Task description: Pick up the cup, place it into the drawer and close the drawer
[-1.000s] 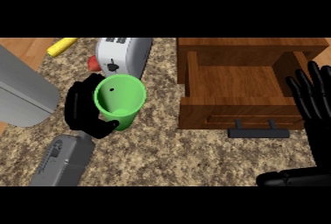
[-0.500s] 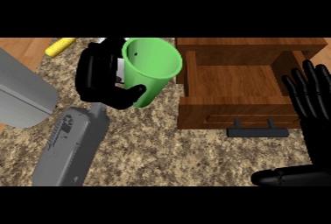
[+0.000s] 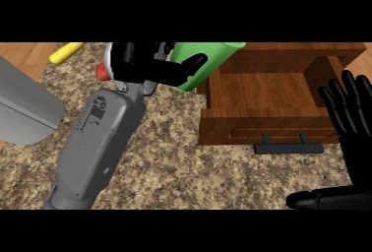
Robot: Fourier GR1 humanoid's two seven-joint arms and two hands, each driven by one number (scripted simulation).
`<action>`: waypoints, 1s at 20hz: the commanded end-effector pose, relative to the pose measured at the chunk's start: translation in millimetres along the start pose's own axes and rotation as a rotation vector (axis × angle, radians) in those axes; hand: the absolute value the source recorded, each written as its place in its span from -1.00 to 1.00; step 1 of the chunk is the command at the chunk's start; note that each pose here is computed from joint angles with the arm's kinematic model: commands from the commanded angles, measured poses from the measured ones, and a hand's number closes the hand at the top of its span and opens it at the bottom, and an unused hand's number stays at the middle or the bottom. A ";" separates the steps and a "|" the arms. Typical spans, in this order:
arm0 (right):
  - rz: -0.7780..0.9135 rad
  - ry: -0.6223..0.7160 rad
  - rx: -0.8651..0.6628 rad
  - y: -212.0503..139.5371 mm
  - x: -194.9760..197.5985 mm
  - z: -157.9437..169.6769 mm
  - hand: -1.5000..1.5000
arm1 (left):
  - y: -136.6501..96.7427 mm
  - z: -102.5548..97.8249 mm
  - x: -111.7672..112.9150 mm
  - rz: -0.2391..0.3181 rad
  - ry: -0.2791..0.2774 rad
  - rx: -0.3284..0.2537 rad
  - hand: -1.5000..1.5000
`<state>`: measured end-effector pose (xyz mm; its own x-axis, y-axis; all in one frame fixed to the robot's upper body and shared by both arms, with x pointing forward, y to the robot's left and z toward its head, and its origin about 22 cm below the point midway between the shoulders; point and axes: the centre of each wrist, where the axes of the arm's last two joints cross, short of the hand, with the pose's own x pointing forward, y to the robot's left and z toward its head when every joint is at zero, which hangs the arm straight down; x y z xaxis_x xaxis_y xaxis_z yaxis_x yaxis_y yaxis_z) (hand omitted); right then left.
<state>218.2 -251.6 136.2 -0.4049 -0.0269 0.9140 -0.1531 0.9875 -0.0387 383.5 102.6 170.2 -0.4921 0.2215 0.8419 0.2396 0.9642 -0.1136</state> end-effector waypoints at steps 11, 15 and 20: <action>0.002 -0.005 0.014 -2.2 1.4 -13.3 -1.00 | -46.5 -41.9 -24.1 -0.067 0.111 -0.016 1.00; -0.011 -0.015 0.014 7.8 -6.6 -6.5 -1.00 | -53.9 -32.6 -47.7 -0.110 0.128 -0.011 1.00; 0.001 -0.010 0.015 6.2 -11.1 -9.8 -1.00 | -64.1 -36.0 -53.0 -0.137 0.171 0.010 1.00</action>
<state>228.4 -254.1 131.8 -0.4182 -0.0299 0.9079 -0.1634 0.9856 -0.0428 422.8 29.5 165.0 -0.3933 0.0933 0.9147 0.1993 0.9798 -0.0143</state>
